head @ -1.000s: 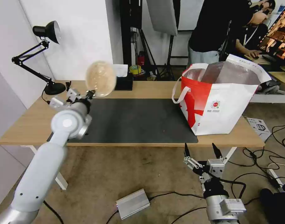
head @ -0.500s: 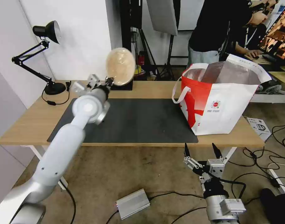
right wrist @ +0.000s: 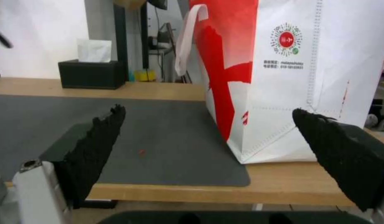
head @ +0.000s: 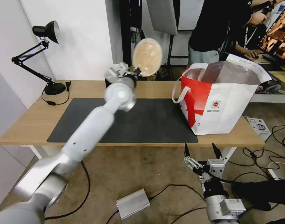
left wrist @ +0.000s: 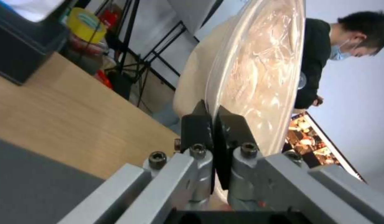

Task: Pick up the trash from the table and place it into the takeout bag.

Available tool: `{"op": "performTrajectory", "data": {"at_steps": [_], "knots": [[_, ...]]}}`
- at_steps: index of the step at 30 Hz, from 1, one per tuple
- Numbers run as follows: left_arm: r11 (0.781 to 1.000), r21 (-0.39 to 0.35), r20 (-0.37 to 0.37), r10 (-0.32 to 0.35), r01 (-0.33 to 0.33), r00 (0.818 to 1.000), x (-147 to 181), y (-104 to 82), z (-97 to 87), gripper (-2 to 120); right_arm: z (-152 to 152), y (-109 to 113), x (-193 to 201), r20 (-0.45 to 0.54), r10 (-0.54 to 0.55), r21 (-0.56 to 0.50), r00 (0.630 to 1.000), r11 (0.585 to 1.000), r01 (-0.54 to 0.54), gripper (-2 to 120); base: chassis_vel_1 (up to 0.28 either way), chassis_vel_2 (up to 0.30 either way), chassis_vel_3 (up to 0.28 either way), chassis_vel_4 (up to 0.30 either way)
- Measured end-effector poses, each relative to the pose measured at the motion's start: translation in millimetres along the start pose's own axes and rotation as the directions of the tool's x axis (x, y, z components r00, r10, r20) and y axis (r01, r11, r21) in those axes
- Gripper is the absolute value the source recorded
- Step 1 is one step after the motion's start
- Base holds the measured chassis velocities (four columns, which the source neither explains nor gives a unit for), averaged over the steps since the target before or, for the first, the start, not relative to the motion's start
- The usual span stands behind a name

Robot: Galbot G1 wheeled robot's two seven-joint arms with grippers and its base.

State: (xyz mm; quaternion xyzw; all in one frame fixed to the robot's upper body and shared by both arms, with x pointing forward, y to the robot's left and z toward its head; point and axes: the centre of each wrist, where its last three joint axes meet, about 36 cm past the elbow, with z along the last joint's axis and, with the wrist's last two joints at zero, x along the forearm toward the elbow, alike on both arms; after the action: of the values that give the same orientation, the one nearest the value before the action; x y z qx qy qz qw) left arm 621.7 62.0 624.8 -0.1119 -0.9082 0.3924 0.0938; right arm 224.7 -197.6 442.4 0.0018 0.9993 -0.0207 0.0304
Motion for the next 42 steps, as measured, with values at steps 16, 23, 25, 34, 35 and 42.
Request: {"op": "performTrajectory", "data": {"at_steps": [16,23,25,34,35,42], "knots": [[0.988,-0.039,0.003,0.15,-0.15,0.989,-32,-31.4,30.9,0,0,0,0,0.0,0.0,0.0,1.0,1.0,0.0,100,0.0,0.0,0.0,0.0],[0.971,-0.054,-0.017,0.231,-0.232,0.973,-39,-49.0,38.0,0,0,0,0,0.0,0.0,0.0,1.0,1.0,0.0,100,0.0,0.0,0.0,0.0],[0.969,-0.06,-0.018,0.24,-0.24,0.971,-41,-51.1,40.5,0,0,0,0,0.0,0.0,0.0,1.0,1.0,0.0,100,0.0,0.0,0.0,0.0],[0.94,-0.105,-0.072,0.318,-0.324,0.945,-56,-66.9,63.3,0,0,0,0,0.0,0.0,0.0,1.0,1.0,0.0,100,0.0,0.0,0.0,0.0],[0.936,-0.116,-0.088,0.325,-0.334,0.942,-58,-67.8,67.5,0,0,0,0,0.0,0.0,0.0,1.0,1.0,0.0,100,0.0,0.0,0.0,0.0],[0.908,-0.168,-0.161,0.36,-0.385,0.919,-67,-67.3,87.8,0,0,0,0,0.0,0.0,0.0,1.0,1.0,0.0,100,0.0,0.0,0.0,0.0]]}}
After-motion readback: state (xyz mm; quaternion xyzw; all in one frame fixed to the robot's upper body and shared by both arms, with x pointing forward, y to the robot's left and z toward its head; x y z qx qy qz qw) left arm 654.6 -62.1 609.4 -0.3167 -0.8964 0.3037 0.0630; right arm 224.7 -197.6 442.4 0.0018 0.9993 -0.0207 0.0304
